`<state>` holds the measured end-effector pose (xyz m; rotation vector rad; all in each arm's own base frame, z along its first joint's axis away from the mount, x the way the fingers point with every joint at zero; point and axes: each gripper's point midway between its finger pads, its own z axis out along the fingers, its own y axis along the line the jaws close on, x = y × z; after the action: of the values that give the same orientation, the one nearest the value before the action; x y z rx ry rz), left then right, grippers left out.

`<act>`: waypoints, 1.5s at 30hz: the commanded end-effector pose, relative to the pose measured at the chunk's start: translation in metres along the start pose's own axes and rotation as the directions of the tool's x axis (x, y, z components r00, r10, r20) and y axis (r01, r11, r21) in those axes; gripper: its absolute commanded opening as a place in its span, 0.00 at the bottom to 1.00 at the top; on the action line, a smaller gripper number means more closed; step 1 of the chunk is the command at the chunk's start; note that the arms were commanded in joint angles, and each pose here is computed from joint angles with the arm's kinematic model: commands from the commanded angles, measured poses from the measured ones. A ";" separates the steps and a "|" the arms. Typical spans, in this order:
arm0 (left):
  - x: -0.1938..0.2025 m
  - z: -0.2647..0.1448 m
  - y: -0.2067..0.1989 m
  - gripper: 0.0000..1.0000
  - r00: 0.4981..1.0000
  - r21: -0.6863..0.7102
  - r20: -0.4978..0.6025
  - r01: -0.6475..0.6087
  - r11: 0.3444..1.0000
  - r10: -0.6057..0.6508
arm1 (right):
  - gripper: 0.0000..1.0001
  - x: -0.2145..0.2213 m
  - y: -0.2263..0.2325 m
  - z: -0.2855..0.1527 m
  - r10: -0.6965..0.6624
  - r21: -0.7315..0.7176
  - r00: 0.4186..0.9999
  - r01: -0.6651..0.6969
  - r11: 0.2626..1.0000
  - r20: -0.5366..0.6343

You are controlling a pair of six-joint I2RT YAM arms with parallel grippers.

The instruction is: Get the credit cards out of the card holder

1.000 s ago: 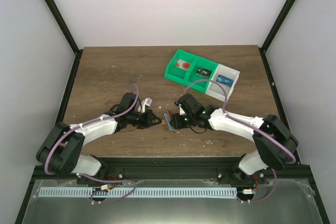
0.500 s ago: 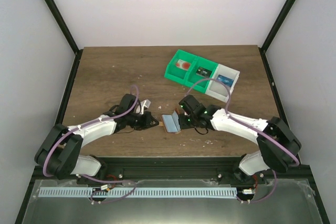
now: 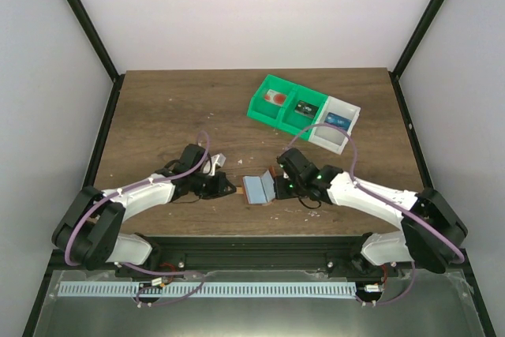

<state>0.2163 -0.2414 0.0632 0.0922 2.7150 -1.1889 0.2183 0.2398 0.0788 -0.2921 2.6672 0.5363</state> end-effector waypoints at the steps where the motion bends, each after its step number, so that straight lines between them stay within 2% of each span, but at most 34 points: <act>1: 0.003 -0.002 0.002 0.00 1.000 -0.014 -0.012 -0.023 1.000 0.023 | 0.00 0.011 -0.004 0.003 0.047 -0.007 0.999 -0.047 0.999 -0.016; 3: 0.004 -0.004 0.000 0.00 0.999 -0.010 -0.020 -0.025 1.000 0.025 | 0.02 0.020 -0.008 0.007 0.073 -0.006 0.997 -0.074 0.997 -0.034; 6: 0.010 -0.007 -0.006 0.00 0.999 0.027 -0.034 -0.027 0.999 0.028 | 0.15 0.030 -0.017 0.011 0.111 0.021 0.993 -0.110 0.994 -0.049; 8: 0.012 -0.007 -0.010 0.00 0.999 0.051 -0.040 -0.032 0.998 0.034 | 0.18 0.030 -0.020 0.008 0.118 0.036 0.992 -0.117 0.993 -0.046; 15: 0.011 -0.007 -0.015 0.00 0.998 0.071 -0.044 -0.035 0.997 0.038 | 0.29 -0.015 0.013 -0.036 0.098 -0.031 0.995 -0.097 0.995 0.028; 19: 0.008 -0.010 -0.021 0.00 0.999 0.088 -0.036 -0.031 0.996 0.035 | 0.41 -0.040 0.036 -0.061 0.096 -0.127 0.989 -0.082 0.988 0.110; 21: 0.006 -0.011 -0.027 0.00 0.999 0.108 -0.033 -0.032 0.994 0.036 | 0.41 -0.047 0.055 -0.070 0.089 -0.238 0.985 -0.053 0.970 0.145; 24: 0.001 -0.014 -0.035 0.00 0.999 0.123 -0.024 -0.040 0.992 0.043 | 0.36 -0.047 0.080 -0.072 0.089 -0.367 0.988 -0.035 0.930 0.129; 31: -0.003 -0.017 -0.043 0.00 0.999 0.147 -0.010 -0.031 0.989 0.033 | 0.34 -0.027 0.103 -0.041 0.055 -0.451 0.998 -0.033 0.892 0.036; 37: -0.001 -0.014 -0.039 0.00 1.000 0.144 -0.017 -0.016 0.989 0.019 | 0.34 -0.015 0.068 0.001 0.074 -0.277 0.997 -0.071 0.958 0.002; 42: -0.001 -0.013 -0.033 0.00 1.000 0.124 -0.016 -0.008 0.992 0.010 | 0.41 0.000 0.052 0.016 0.091 -0.276 0.996 -0.092 0.957 -0.015; 45: 0.000 -0.013 -0.030 0.00 1.000 0.105 -0.015 -0.011 0.994 0.013 | 0.37 0.008 0.037 0.026 0.115 -0.251 0.993 -0.118 0.961 -0.027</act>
<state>0.2073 -0.2528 0.0923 0.1267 2.6725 -1.3491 0.2035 0.2882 0.0760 -0.2467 2.6573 0.9206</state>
